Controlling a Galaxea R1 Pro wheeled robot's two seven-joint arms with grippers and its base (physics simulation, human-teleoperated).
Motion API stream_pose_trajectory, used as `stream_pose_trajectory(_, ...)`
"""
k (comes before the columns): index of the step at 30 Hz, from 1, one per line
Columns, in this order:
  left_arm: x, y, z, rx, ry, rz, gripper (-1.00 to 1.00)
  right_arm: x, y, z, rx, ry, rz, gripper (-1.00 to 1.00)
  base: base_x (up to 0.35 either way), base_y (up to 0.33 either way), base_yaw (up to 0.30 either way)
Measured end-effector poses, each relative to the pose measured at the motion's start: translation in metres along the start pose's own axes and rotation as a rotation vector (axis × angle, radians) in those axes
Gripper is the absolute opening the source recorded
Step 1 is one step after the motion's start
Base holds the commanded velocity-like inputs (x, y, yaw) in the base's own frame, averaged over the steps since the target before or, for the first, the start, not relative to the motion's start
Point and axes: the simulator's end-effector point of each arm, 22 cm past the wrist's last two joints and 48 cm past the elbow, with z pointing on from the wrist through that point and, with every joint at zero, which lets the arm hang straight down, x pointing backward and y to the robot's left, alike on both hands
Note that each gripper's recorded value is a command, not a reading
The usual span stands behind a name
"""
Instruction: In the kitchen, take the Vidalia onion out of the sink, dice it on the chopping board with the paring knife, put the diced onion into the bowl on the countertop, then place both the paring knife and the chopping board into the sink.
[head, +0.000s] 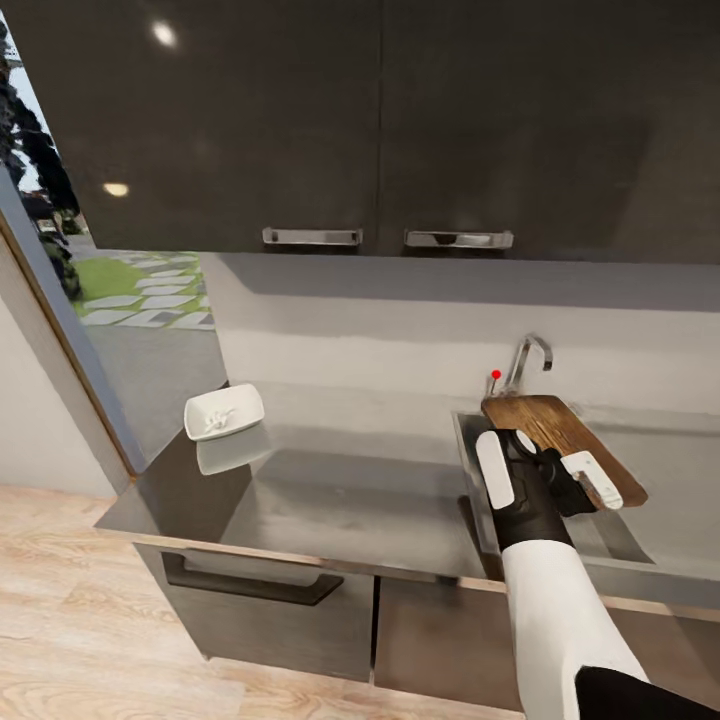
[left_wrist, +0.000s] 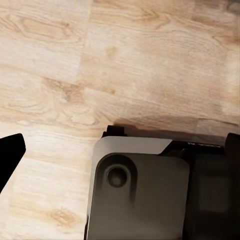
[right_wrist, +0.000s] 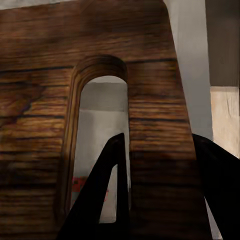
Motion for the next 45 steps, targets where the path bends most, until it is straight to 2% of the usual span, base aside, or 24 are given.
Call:
stream_pose_trajectory(4,0.002,0.000,0.000,-0.001,0.005,0.000,1.00,0.022,-0.001,0.003,0.008,0.064,0.008,-1.00,0.000,0.000,0.000)
stream_pose_trajectory(9,0.006,0.001,0.001,-0.001,0.014,0.001,1.00,0.030,-0.002,0.006,0.013,0.080,0.010,-1.00,0.009,0.000,0.000)
stream_pose_trajectory(21,0.014,0.001,0.002,-0.004,0.033,0.002,1.00,0.040,-0.005,0.014,0.029,0.080,-0.008,-1.00,0.071,0.000,0.000)
stream_pose_trajectory(26,0.017,0.002,0.003,-0.004,0.042,0.002,1.00,0.047,-0.010,0.028,0.051,0.071,-0.036,-1.00,0.013,0.000,0.000)
stream_pose_trajectory(31,0.020,0.002,0.004,-0.005,0.050,0.002,1.00,0.057,-0.010,0.049,0.033,0.055,-0.062,-1.00,0.041,0.000,0.000)
stream_pose_trajectory(45,0.030,0.003,0.005,-0.008,0.072,0.003,1.00,0.068,-0.014,0.060,0.046,0.054,-0.087,-1.00,0.113,-0.083,0.000)
